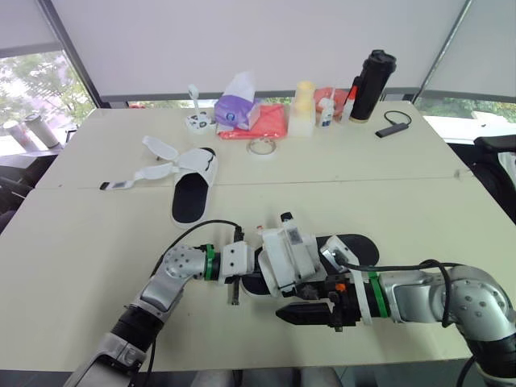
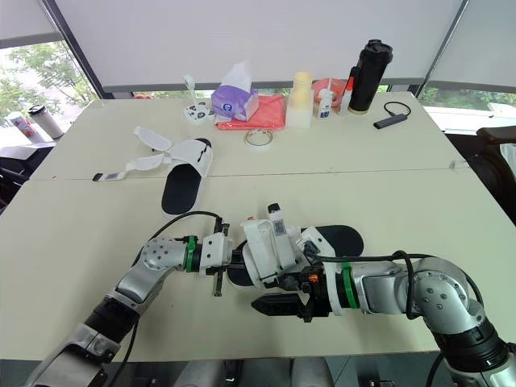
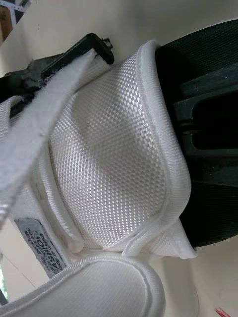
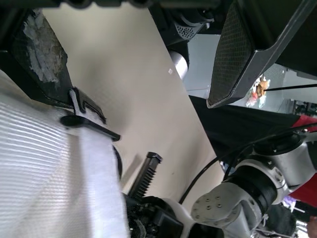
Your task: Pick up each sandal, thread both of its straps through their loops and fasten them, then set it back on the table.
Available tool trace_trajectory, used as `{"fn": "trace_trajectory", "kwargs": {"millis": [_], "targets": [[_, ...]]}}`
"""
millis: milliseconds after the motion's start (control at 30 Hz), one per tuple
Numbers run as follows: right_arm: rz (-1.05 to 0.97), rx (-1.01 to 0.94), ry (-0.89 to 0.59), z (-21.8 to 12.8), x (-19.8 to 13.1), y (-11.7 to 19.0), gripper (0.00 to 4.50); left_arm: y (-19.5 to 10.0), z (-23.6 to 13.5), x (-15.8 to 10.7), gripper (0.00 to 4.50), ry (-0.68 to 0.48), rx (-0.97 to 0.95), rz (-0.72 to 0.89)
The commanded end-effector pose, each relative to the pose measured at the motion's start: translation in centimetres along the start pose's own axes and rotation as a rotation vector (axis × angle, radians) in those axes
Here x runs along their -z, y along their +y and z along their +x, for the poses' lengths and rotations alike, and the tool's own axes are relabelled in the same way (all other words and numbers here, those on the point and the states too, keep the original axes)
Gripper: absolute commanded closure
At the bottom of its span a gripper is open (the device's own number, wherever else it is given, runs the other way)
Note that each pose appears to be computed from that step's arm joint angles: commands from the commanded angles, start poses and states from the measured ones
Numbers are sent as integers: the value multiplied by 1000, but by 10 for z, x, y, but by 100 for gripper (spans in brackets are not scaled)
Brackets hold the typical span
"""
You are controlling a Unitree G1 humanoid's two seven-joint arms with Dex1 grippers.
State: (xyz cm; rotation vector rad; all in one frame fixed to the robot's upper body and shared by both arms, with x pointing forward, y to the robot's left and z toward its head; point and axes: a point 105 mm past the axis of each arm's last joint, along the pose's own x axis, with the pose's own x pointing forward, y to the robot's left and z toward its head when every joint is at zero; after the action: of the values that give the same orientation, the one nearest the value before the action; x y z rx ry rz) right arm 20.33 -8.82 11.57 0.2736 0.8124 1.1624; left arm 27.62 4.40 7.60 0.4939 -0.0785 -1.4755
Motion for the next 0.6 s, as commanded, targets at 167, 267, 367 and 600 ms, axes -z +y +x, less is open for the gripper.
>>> {"fn": "trace_trajectory", "kwargs": {"millis": [167,267,367,600], "targets": [[-60,-44,-43,2,-13,14,129,-15,-7,34,450,127,23,-102],[-51,-38,-34,4,-12,12,275,-15,-7,34,450,127,23,-101],[-48,-37,-29,5,-11,12,425,-14,-7,33,450,125,21,-102],[-23,-37,4,5,-3,11,438,-14,-7,34,450,126,17,-104]]}}
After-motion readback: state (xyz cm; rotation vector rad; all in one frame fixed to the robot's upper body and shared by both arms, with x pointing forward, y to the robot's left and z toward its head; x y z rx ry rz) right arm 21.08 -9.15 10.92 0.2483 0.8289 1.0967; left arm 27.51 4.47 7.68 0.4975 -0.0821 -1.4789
